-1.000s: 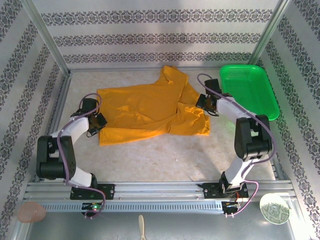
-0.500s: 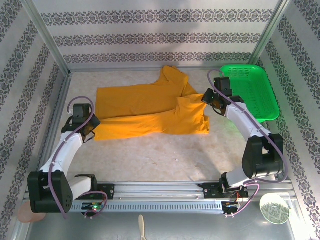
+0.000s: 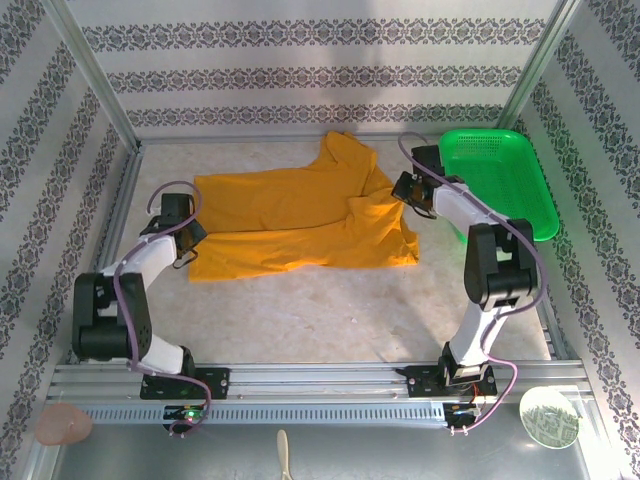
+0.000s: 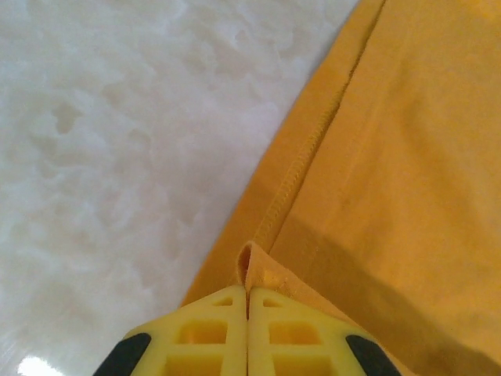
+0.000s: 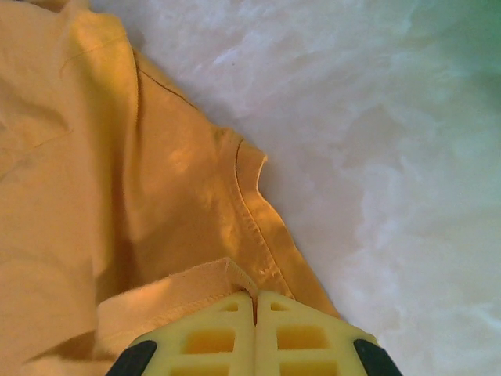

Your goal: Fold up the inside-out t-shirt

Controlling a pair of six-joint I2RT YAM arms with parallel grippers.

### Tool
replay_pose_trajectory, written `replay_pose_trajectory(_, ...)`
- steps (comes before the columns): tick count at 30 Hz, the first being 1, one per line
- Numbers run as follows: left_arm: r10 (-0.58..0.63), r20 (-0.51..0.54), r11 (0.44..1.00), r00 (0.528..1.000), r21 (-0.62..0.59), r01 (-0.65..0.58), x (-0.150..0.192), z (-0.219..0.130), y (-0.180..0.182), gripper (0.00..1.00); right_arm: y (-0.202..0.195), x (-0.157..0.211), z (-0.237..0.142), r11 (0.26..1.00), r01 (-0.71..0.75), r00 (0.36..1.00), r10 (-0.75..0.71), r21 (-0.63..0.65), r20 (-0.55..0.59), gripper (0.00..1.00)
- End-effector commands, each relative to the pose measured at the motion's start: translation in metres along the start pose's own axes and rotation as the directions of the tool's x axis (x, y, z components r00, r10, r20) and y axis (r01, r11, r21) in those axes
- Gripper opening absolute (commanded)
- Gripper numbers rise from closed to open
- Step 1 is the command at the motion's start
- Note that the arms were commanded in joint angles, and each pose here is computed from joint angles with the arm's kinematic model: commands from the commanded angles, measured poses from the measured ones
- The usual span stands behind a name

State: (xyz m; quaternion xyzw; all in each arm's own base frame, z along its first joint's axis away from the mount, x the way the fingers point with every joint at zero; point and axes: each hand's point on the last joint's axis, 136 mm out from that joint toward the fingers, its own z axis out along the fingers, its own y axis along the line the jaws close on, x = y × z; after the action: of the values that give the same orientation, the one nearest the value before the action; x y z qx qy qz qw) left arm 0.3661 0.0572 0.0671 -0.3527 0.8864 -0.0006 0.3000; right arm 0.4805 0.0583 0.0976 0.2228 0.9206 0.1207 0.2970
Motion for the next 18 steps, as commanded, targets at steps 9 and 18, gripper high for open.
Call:
replay_pose_trajectory(9, 0.023, 0.006, 0.995, 1.0, 0.093, -0.023, -0.034, -0.027, -0.025, 0.71, -0.038, 0.048, -0.075, 1.0, -0.015, 1.0, 0.015, 0.027, -0.001, 0.52)
replay_pose_trajectory(18, -0.05, -0.232, 0.951, 0.971, 0.285, 0.117, 0.058, -0.074, -0.022, 0.72, -0.067, 0.113, -0.069, 1.0, 0.023, 0.995, -0.021, 0.011, -0.098, 0.57)
